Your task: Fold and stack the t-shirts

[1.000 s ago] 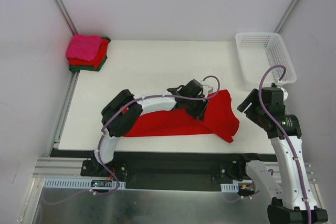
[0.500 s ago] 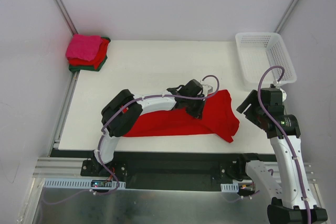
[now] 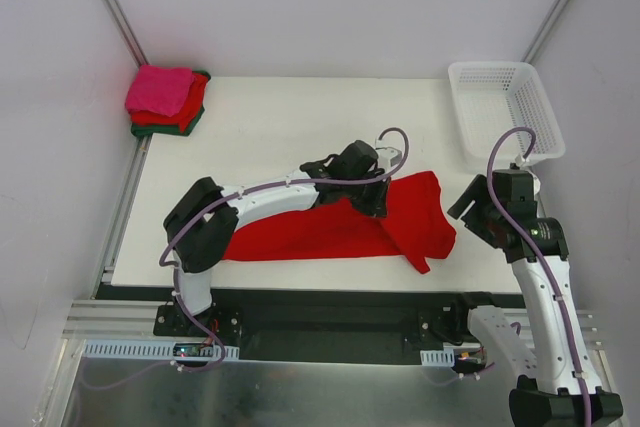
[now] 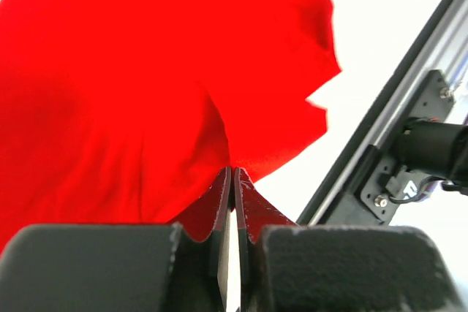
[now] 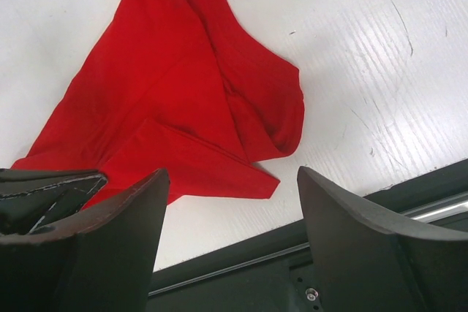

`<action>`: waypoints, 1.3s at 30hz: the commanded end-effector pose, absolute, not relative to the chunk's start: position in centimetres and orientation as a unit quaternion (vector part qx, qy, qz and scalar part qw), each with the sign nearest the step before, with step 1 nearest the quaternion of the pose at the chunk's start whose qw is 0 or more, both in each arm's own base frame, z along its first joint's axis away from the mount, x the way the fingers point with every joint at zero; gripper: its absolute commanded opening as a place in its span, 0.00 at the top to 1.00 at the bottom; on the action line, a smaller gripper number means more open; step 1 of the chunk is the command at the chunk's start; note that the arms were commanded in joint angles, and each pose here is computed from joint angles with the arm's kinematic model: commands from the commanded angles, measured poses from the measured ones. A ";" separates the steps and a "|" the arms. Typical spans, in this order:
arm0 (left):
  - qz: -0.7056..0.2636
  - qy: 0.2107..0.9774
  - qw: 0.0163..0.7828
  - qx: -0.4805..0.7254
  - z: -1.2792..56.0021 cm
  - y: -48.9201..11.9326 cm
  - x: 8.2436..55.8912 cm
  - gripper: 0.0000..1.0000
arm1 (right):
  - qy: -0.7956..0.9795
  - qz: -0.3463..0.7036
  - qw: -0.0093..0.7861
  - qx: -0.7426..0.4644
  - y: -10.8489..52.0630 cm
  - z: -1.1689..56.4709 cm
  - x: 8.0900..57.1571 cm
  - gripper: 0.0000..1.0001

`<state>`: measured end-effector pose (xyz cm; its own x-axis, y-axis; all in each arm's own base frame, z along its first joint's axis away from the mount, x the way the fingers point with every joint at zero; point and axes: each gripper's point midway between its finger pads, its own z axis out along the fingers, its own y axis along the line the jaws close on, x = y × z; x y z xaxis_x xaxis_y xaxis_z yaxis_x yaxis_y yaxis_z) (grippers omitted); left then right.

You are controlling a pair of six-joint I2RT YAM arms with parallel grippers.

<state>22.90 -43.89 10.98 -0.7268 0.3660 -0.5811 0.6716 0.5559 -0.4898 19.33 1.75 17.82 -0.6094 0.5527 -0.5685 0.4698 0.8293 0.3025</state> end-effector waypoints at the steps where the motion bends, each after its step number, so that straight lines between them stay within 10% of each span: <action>1: -0.376 0.843 0.240 0.299 13.8 -44.4 22.9 1.00 | 0.897 0.064 0.337 0.281 1.8 17.7 19.5 0.26; 15: -0.356 0.861 0.211 0.297 10.4 -44.0 22.6 1.00 | 0.900 0.068 0.334 0.274 2.0 17.9 19.6 0.25; 25: -0.365 0.862 0.183 0.302 8.8 -44.9 22.3 0.48 | 0.901 0.059 0.335 0.271 1.7 18.0 19.1 0.25; 39: -0.370 0.846 0.201 0.327 8.9 -47.0 23.8 0.49 | 0.903 0.053 0.333 0.267 1.5 17.9 19.0 0.25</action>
